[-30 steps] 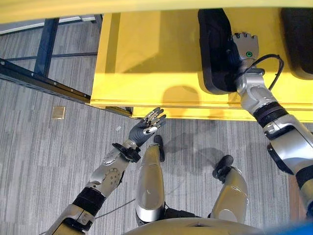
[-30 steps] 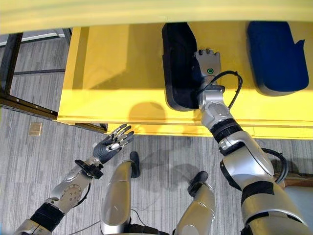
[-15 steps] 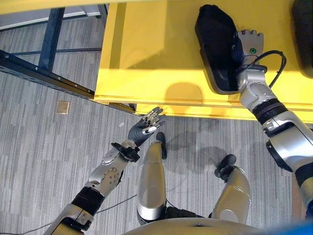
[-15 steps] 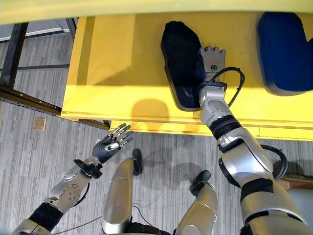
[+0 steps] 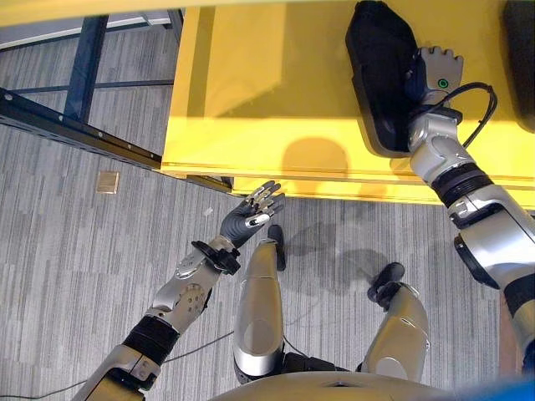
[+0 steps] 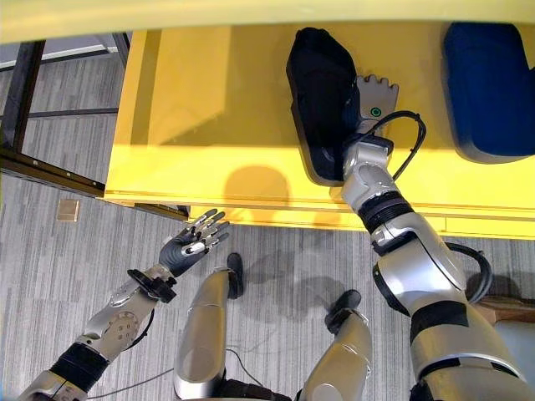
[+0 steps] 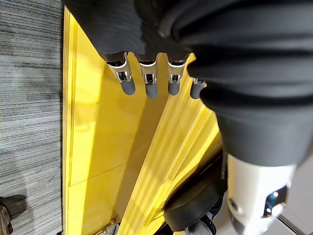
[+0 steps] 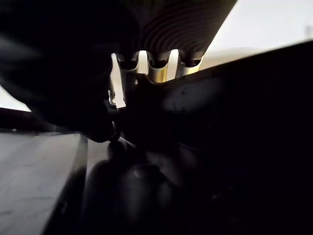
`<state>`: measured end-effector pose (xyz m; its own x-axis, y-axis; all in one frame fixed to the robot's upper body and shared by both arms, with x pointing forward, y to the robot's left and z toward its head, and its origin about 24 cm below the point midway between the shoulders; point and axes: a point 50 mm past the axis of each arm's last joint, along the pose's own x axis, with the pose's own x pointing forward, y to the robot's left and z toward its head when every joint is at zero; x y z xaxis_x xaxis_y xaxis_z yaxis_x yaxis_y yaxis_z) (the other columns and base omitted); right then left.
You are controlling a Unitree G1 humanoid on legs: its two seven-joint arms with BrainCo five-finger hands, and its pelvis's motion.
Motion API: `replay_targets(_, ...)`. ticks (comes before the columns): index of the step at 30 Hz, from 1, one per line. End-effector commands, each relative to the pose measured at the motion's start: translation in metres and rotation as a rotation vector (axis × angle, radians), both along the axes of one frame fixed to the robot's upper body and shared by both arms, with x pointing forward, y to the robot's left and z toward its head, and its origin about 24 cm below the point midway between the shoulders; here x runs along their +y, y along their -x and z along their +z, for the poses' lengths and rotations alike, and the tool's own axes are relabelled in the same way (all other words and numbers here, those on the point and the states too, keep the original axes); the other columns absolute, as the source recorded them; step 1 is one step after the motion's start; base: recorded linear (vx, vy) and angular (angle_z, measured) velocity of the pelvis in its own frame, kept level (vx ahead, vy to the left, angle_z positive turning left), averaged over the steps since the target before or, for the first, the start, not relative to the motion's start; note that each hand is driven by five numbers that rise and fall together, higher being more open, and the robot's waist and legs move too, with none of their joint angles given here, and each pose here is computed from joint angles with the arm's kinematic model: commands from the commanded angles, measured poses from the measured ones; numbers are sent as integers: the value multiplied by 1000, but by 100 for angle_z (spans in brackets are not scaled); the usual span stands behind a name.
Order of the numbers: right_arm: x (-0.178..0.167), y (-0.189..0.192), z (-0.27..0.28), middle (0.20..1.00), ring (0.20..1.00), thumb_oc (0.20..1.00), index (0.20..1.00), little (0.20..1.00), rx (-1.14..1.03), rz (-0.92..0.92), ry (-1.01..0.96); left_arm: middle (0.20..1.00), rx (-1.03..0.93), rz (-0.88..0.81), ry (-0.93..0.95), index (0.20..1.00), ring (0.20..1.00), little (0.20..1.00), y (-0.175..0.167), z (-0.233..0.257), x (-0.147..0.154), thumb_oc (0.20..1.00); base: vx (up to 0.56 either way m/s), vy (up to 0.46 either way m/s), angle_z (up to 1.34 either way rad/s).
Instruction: Move parts from the plastic box to the shelf.
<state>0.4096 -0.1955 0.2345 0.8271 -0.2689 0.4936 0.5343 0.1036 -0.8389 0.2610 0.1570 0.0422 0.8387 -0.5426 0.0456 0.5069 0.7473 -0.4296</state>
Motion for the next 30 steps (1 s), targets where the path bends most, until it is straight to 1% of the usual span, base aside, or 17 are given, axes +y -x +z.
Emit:
replay_targets(1,-35,3,-25,200,200,200,200,200,100,-140,-173,1000,-95,-62,51,1000,1000,1000,2,24,-13,1000,0,0,0)
replay_targets(2,-34,3,-28,200,200,200,200,200,103,-135,-211,1000,-95,-60,52,1000,1000,1000,1,25,-13,1000,0,0,0)
replay_targets(3,-35,3,-36,200,200,200,200,200,118,-126,-323,1000,-95,-55,57,1000,1000,1000,0,25,-14,1000,0,0,0)
replay_targets(5,-33,2,-40,200,200,200,200,200,125,-122,-372,1000,-95,-53,60,1000,1000,1000,-1,26,-15,1000,0,0,0)
replay_targets(9,-32,2,-44,200,200,200,200,200,123,-95,-384,1000,-93,-53,61,1000,1000,1000,-2,27,-18,1000,0,0,0)
replay_targets(10,-31,2,-51,200,200,200,200,200,149,-88,-483,1000,-94,-54,60,1000,1000,1000,-3,28,-19,1000,0,0,0)
replay_targets(13,-30,2,-53,200,200,200,200,200,137,-79,-479,1000,-98,-50,63,1000,1000,1000,-4,29,-20,1000,0,0,0)
replay_targets(15,-29,2,-51,200,200,200,200,200,119,-62,-442,1000,-94,-46,72,1000,1000,1000,-4,29,-20,1000,0,0,0)
replay_targets(17,-26,2,-47,642,642,642,642,642,95,-60,-404,1000,-91,-45,68,1000,1000,1000,-5,28,-21,1000,0,0,0)
replay_targets(18,-26,2,-45,809,809,809,809,809,91,-59,-395,1000,-89,-46,69,1000,1000,1000,-5,29,-21,1000,0,0,0)
replay_targets(19,-26,2,-44,1000,1000,1000,1000,1000,87,-57,-381,1000,-89,-46,71,1000,1000,1000,-5,28,-21,1000,0,0,0)
replay_targets(30,-26,3,-25,1000,1000,1000,1000,1000,33,-103,-149,1000,-80,-46,74,1000,1000,1000,-4,24,-20,1000,0,0,0)
